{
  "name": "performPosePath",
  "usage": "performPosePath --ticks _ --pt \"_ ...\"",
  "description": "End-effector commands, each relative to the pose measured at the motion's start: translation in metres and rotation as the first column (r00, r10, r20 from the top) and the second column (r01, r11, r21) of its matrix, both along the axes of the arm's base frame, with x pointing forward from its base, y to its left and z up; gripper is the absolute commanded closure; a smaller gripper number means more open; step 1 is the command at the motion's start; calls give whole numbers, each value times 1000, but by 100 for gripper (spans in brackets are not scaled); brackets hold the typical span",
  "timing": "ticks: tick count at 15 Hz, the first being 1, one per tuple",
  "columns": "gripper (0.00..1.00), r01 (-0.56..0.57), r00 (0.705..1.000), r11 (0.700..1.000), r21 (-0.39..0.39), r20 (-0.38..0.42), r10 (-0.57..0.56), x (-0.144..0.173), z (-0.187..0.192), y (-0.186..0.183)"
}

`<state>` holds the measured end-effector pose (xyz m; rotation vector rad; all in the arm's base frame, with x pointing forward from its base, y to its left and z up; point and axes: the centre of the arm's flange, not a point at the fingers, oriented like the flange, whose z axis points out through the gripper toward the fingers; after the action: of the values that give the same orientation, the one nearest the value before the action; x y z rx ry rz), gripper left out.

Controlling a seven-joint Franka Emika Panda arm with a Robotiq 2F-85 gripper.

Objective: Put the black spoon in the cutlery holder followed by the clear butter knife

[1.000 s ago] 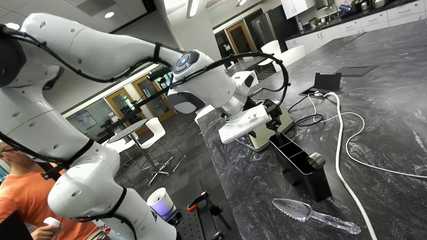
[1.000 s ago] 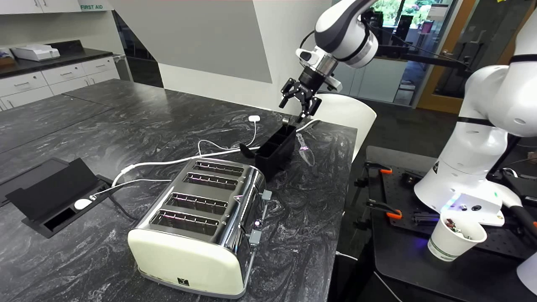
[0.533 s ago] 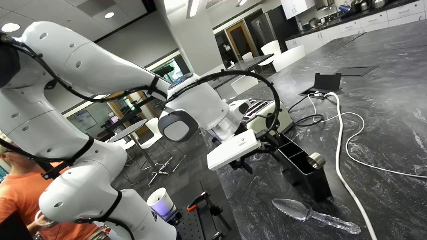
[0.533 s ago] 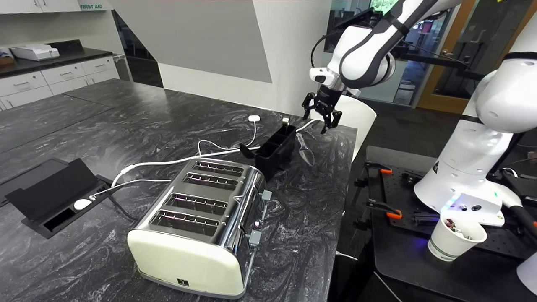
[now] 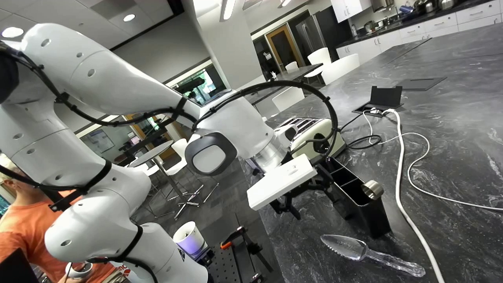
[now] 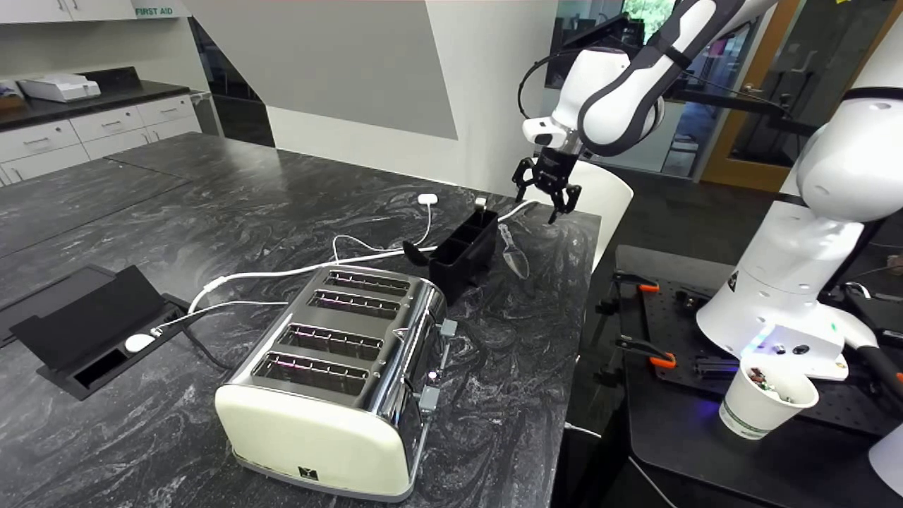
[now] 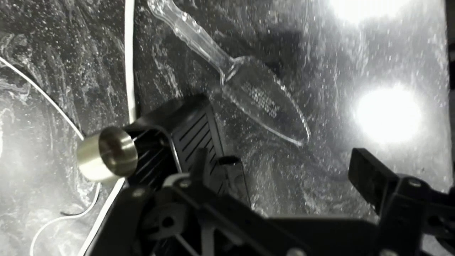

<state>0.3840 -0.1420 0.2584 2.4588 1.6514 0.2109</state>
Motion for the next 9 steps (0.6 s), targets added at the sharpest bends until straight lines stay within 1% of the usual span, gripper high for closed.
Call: performPosePath --ticks 1,3,5,7,9 --pt "0 -126 990 988 -84 -73 120 2 -7 -44" --pt "0 -200 978 971 -134 -88 190 2 -15 -61" --pt "0 -267 963 954 -140 -78 258 7 -24 -73" --pt "0 -315 948 941 -123 -82 307 16 -32 -70" --pt "0 -342 938 932 -118 -105 331 24 -40 -63"
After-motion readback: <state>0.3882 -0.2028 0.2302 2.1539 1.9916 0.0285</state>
